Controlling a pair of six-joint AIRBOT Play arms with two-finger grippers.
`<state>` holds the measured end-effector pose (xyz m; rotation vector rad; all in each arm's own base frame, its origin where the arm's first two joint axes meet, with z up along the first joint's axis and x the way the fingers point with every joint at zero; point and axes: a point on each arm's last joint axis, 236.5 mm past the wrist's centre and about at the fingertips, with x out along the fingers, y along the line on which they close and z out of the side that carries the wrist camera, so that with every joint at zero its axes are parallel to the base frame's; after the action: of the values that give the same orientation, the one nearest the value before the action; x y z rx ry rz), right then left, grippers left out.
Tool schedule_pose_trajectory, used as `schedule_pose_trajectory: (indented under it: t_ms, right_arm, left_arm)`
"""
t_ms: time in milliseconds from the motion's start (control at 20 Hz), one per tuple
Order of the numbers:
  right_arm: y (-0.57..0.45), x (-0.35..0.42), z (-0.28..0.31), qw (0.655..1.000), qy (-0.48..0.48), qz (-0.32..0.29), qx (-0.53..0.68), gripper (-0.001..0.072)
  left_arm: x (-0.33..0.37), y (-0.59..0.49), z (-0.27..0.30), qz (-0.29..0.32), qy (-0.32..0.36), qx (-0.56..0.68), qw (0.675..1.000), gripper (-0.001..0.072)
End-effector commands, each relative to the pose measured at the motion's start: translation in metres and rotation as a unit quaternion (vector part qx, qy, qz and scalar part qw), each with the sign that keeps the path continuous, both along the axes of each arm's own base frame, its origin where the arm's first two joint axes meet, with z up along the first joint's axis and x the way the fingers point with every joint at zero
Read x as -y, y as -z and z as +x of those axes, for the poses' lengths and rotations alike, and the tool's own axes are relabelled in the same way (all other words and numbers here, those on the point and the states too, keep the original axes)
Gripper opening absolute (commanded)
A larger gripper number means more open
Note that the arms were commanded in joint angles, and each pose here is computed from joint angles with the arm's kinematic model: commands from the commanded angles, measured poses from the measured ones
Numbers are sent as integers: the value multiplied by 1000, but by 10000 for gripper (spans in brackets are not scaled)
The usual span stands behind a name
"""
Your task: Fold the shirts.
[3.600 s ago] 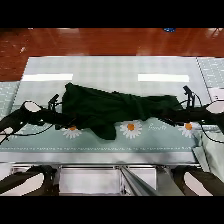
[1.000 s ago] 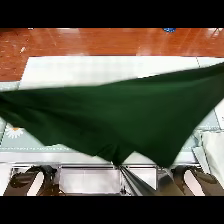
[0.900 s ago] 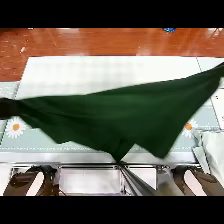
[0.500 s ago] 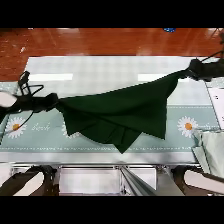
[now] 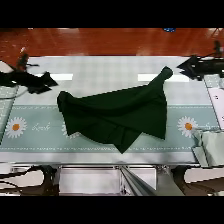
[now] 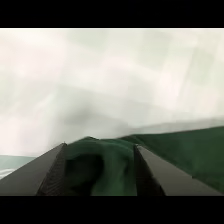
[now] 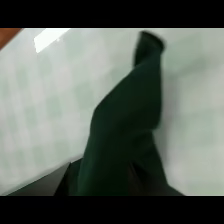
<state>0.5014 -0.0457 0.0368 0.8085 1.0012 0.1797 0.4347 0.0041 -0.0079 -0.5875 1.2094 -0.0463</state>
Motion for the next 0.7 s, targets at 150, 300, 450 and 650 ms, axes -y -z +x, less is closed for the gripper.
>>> schedule_pose_trajectory:
  t_ms: [150, 300, 450, 650]
  right_arm:
    - [13, 95, -119, 988, 66, -103, -98, 408]
    - [54, 67, -165, 986, 84, -76, -119, 408]
    - [71, 39, -190, 987, 74, -51, -131, 408]
    - [85, 10, -225, 982, 32, -14, -185, 408]
  left_arm:
    - [-6, -37, -23, -187, 2, 12, 982, 509]
    - [36, 12, -56, -221, 43, -39, 974, 509]
    - [58, 45, -64, -223, 52, -66, 971, 508]
    - [81, 52, -42, -246, 47, -41, 967, 169]
